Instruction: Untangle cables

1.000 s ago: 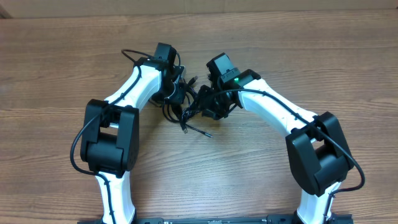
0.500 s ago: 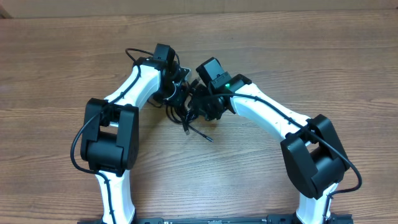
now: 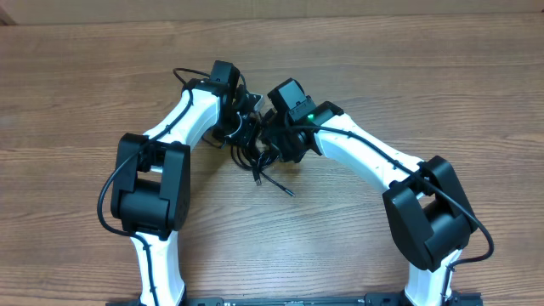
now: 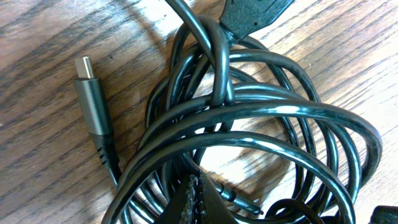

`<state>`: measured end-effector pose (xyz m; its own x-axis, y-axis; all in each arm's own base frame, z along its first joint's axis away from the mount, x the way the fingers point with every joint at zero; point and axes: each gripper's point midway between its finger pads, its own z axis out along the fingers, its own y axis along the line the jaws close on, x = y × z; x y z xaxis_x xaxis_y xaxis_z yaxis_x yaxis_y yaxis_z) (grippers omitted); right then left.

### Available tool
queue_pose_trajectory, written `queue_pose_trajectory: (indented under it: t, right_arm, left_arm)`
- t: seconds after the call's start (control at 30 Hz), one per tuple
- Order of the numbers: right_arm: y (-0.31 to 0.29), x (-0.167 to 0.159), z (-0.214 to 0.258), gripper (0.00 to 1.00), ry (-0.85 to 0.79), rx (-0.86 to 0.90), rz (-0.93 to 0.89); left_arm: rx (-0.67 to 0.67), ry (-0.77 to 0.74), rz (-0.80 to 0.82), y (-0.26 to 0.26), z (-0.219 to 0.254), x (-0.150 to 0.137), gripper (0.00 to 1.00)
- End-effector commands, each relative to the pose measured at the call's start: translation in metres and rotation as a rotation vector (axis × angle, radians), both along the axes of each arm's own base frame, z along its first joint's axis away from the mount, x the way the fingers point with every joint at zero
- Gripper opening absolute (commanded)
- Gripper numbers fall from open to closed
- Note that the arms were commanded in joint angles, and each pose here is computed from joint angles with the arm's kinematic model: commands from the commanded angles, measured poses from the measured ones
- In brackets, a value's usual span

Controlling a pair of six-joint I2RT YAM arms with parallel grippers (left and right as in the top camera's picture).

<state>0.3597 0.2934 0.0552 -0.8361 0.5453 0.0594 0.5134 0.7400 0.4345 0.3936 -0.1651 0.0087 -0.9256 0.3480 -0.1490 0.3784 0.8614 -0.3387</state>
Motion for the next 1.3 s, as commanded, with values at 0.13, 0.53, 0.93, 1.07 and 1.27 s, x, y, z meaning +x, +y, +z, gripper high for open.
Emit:
queue_pose_trajectory:
  t: [0.13,0.53,0.93,1.07,1.27]
  right_arm:
    - [0.002,-0.004,-0.003,0.34,0.028,-0.015,-0.003]
    - [0.011,-0.011,-0.002,0.32,0.022,-0.017,0.021]
    - [-0.010,-0.016,-0.011,0.11,0.032,-0.134,-0.004]
    - [-0.020,-0.025,-0.015,0.04,0.069,-0.176,-0.004]
    - [-0.038,-0.028,-0.018,0.04,0.091,-0.231,0.005]
  left_arm:
    - [-0.027,0.039,-0.039,-0.010,-0.013,-0.009,0.04]
    - [-0.027,0.036,-0.039,-0.011,-0.013,-0.009,0.04]
    - [-0.028,0.035,-0.039,-0.011,-0.013,-0.008,0.04]
    - [-0.028,0.035,-0.039,-0.011,-0.013,-0.008,0.04]
    - [-0.028,0.034,-0.039,-0.011,-0.013,-0.008,0.04]
